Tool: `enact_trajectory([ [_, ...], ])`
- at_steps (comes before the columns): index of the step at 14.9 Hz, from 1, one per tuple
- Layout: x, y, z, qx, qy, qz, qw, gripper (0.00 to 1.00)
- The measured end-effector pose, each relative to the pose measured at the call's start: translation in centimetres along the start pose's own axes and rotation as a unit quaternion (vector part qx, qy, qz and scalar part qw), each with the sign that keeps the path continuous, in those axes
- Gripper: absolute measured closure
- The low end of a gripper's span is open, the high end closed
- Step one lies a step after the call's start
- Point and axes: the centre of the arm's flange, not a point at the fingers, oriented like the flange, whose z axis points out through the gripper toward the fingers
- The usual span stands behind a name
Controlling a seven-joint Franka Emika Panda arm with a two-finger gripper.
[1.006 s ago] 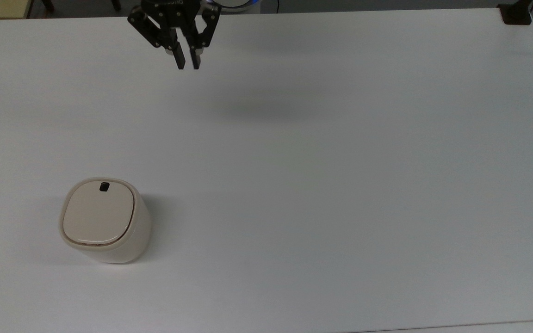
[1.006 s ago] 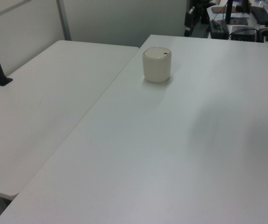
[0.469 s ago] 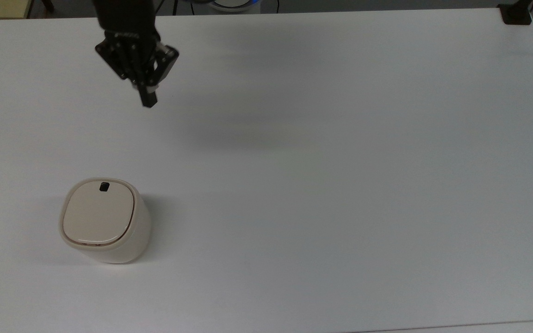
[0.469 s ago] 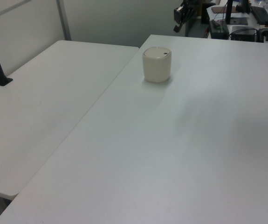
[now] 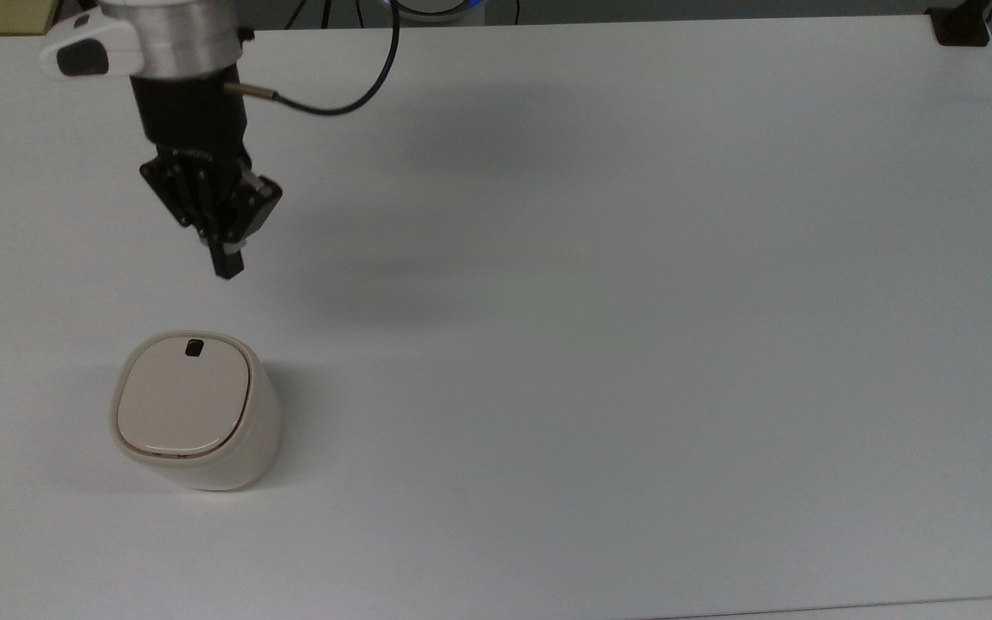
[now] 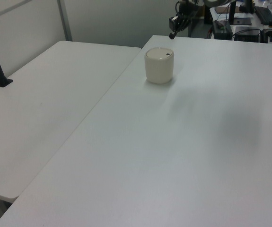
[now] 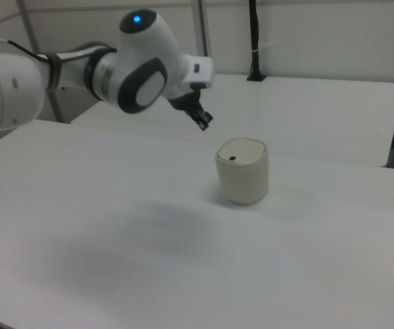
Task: Open the trash bin
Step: 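Move the gripper over the cream bin and lower it to the lid tab, then hook the lid tab with the gripper and lift the lid upward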
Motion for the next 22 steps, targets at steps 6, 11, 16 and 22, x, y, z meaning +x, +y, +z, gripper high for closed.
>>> enact_trajectory([
  [6, 0.7, 2.9, 5.5, -0.008, 0.053, 0.021, 0.9984, 0.99],
  [11, 0.0, 4.0, 8.9, -0.02, 0.051, 0.017, 0.9984, 0.99],
  [16, -0.5, 3.9, 10.3, -0.036, 0.048, -0.009, 0.9982, 0.99],
  [22, 1.6, 3.2, 5.5, -0.027, 0.074, 0.036, 0.9963, 0.99],
])
